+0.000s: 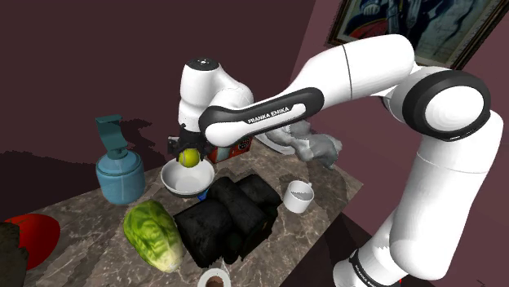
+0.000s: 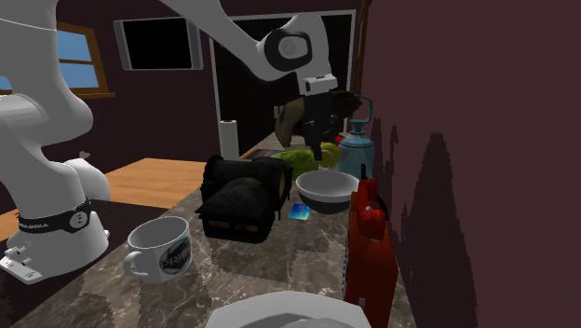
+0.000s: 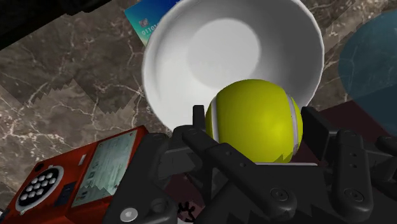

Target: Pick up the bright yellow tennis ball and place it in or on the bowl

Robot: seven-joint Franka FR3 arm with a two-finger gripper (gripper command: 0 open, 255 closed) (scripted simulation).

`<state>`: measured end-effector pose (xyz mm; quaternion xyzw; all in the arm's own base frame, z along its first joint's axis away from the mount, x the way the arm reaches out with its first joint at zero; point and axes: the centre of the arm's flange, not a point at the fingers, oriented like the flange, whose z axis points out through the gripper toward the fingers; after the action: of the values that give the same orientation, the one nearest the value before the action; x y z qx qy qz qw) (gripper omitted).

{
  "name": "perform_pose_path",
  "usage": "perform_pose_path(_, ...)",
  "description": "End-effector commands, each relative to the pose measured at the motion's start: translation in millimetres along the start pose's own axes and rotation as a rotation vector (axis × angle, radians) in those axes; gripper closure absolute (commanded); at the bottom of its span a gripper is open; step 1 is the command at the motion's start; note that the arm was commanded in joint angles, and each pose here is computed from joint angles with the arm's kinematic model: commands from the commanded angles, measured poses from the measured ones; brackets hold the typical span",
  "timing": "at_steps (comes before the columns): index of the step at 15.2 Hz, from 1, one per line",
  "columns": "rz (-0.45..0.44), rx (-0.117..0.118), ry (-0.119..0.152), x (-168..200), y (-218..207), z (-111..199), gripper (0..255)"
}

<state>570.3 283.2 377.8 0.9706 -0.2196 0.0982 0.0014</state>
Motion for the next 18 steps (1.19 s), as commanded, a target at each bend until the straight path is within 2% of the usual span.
perform_pose_path(1, 0.0, 0.0, 0.001, -2, 1, 9, 255)
perform_pose_path(7, 0.0, 0.0, 0.001, -8, 2, 40, 255)
perform_pose_path(14, 0.0, 0.0, 0.001, -8, 2, 40, 255)
perform_pose_path(15, 0.0, 0.0, 0.001, -8, 2, 40, 0)
perform_pose_path(18, 0.0, 0.0, 0.001, -8, 2, 40, 0)
